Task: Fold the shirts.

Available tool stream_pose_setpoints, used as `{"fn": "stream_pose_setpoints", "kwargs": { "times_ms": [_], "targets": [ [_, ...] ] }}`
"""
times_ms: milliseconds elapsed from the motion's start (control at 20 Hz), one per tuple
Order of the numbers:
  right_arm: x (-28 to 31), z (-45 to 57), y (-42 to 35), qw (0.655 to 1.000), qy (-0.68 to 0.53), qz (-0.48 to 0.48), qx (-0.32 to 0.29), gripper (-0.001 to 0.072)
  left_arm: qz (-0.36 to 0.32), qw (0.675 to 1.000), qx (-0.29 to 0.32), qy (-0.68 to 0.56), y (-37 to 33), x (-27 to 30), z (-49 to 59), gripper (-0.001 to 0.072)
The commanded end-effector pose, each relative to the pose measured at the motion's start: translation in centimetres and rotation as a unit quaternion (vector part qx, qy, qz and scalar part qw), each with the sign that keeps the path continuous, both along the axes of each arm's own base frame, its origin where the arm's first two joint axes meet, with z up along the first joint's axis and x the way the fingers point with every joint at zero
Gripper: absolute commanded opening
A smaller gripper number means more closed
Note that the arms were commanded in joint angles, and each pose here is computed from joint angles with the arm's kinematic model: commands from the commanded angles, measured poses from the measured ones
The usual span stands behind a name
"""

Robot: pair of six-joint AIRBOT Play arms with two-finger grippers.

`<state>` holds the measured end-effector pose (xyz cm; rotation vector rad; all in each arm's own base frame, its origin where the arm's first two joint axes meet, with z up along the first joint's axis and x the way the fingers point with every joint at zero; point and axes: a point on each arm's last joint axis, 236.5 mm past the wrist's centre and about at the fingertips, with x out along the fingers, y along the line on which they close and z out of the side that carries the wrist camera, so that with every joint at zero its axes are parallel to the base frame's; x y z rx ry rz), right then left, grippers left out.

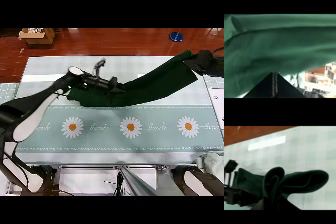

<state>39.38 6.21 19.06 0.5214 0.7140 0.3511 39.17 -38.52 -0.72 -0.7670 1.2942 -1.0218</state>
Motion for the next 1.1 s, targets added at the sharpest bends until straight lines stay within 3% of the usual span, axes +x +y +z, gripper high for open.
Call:
{"fn": "stream_pose_setpoints", "kwargs": {
  "times_ms": [0,150,400,550,800,950,1050],
  "targets": [
    [-2.8,2.0,1.0,1.0,0.0,0.007,0.007,0.0037,-0.004,1.0,0.016,0.0,-2.9,-1.4,-1.9,0.0034],
    [-4.4,4.2,1.4,1.0,-0.021,0.0,0.012,0.0037,-0.018,1.0,0.022,0.002,-4.7,-3.0,-2.8,0.0033],
    [-5.9,5.9,1.5,0.999,-0.043,-0.008,0.01,0.0037,-0.031,0.999,-0.024,0.027,-10.4,-7.1,-2.4,0.0033],
    [-6.0,4.9,0.7,0.999,-0.029,-0.013,-0.016,0.0037,-0.04,0.999,-0.022,-0.003,-9.1,-6.2,-1.7,0.0029],
    [-5.5,3.9,2.4,0.998,-0.031,0.016,-0.047,0.0037,-0.007,0.986,0.114,-0.124,6.2,1.8,1.9,0.0029],
    [-2.4,1.8,6.8,0.997,-0.03,0.055,-0.037,0.0037,0.037,0.947,0.265,-0.177,21.5,4.1,5.2,0.003],
    [-0.3,-1.1,10.7,0.996,-0.015,0.085,-0.031,0.0037,0.091,0.923,0.327,-0.183,29.9,3.8,8.1,0.003]
  ]
}}
